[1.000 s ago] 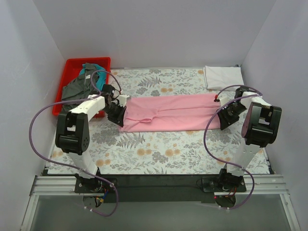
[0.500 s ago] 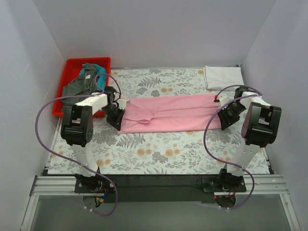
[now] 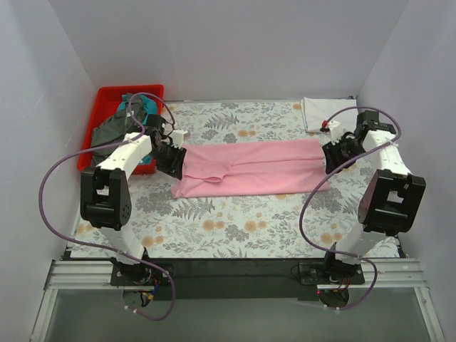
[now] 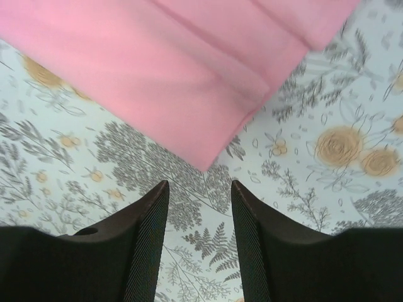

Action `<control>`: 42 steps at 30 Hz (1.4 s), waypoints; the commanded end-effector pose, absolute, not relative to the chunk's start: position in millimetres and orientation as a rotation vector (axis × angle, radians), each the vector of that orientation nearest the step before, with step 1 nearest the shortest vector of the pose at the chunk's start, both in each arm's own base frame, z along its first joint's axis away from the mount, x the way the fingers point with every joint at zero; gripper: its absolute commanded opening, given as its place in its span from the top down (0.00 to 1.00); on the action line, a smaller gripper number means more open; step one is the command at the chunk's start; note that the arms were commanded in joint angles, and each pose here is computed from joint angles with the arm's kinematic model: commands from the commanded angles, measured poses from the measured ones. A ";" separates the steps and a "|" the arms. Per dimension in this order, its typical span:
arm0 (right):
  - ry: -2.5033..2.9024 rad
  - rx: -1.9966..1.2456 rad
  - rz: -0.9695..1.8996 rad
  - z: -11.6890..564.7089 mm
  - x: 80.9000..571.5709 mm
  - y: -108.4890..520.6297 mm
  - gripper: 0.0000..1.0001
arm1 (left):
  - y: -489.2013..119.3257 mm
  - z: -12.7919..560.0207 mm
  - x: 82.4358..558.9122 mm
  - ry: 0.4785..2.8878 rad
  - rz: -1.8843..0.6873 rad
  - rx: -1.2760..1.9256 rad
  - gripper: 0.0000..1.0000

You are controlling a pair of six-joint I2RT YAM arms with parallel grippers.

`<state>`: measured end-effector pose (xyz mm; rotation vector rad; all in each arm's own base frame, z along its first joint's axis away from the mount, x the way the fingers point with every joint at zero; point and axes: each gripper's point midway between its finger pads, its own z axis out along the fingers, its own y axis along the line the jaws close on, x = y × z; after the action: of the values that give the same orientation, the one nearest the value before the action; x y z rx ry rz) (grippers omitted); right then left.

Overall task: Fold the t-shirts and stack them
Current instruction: Fold the tshirt

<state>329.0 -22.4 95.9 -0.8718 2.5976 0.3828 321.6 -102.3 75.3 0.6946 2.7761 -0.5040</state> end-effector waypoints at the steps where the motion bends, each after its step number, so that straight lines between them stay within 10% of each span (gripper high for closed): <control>1: 2.429 -0.907 0.546 139.8 335.4 32.3 0.50 | -120.6 111.8 340.9 2.623 -0.596 0.637 0.66; 9: 2.326 -1.007 0.778 141.3 337.6 149.6 0.53 | -130.7 79.3 366.8 2.708 -0.644 0.396 0.64; 23: 2.490 -1.094 0.696 69.1 313.2 142.1 0.57 | -131.5 46.7 380.1 2.778 -0.634 0.294 0.59; 42: 2.566 -1.154 0.608 37.4 297.0 126.0 0.58 | -144.1 59.7 426.3 2.694 -0.671 0.271 1.00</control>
<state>294.9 126.1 37.9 -1.1202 2.5945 0.6300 412.1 -140.5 50.2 0.2861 2.7425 -0.6534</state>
